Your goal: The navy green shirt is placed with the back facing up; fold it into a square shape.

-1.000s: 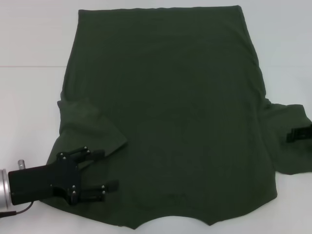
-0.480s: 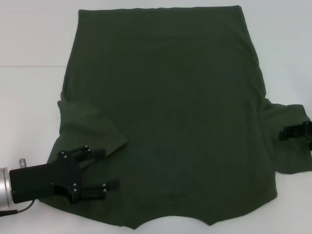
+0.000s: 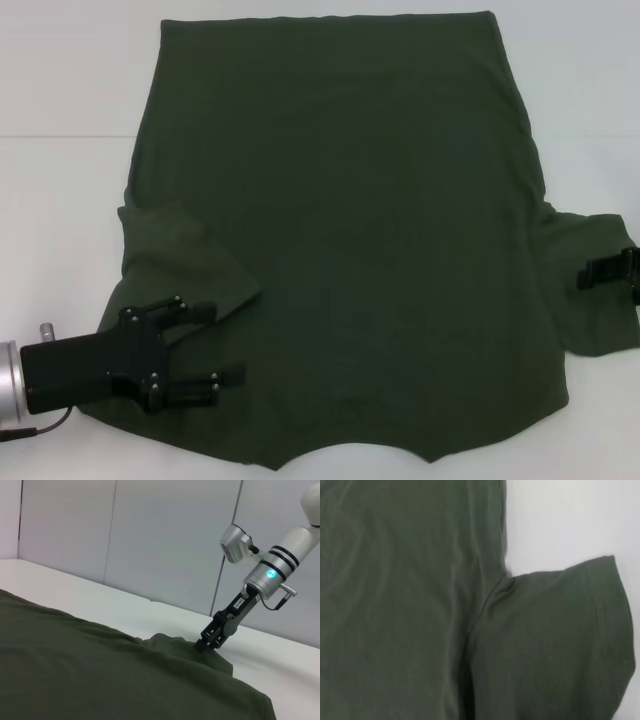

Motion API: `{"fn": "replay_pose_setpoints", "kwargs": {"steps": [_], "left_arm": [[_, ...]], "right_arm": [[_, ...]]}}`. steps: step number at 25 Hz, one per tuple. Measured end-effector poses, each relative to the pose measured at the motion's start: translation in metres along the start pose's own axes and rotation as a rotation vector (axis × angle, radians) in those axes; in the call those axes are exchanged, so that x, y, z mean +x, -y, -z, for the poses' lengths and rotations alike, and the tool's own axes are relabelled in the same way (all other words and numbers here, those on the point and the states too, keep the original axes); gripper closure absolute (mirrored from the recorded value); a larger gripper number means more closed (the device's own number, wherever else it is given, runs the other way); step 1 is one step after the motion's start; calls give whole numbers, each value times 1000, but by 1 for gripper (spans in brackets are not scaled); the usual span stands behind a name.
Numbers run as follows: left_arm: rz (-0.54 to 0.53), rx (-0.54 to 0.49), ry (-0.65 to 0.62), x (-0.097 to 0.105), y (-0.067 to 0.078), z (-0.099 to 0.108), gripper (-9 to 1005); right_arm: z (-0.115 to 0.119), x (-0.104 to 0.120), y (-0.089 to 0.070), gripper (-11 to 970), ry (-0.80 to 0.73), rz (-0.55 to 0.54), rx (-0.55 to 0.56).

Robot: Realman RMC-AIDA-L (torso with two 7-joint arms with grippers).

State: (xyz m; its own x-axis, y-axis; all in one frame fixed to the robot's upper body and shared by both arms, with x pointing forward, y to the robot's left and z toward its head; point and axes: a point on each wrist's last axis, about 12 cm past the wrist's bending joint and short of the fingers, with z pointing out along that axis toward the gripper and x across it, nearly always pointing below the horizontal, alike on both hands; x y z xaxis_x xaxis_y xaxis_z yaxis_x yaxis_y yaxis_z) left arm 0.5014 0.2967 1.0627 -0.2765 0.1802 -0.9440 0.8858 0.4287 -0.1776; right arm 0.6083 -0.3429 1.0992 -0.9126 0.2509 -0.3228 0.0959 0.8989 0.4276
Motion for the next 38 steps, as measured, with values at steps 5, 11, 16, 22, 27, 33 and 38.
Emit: {"fn": "replay_pose_setpoints", "kwargs": {"steps": [5,11,16,22,27,33,38], "left_arm": [[1,-3,0,0,0,0,115],[2,-5,2,0,0,0,117],[4,-5,4,0,0,0,118],[15,-5,5,0,0,0,120],[17,-6,5,0,0,1,122],[20,-9,6,1,0,1,124],[35,-26,-1,2,-2,1,125]], "right_arm": [[-1,-1,-3,165,-10,25,19],[-2,-1,-3,370,-9,29,23],[-2,-1,-3,600,-7,30,24],[-1,-2,-3,878,-7,39,23],[1,-2,0,940,-2,46,30],[11,-1,12,948,28,37,44],[19,-1,17,947,53,34,16]]}}
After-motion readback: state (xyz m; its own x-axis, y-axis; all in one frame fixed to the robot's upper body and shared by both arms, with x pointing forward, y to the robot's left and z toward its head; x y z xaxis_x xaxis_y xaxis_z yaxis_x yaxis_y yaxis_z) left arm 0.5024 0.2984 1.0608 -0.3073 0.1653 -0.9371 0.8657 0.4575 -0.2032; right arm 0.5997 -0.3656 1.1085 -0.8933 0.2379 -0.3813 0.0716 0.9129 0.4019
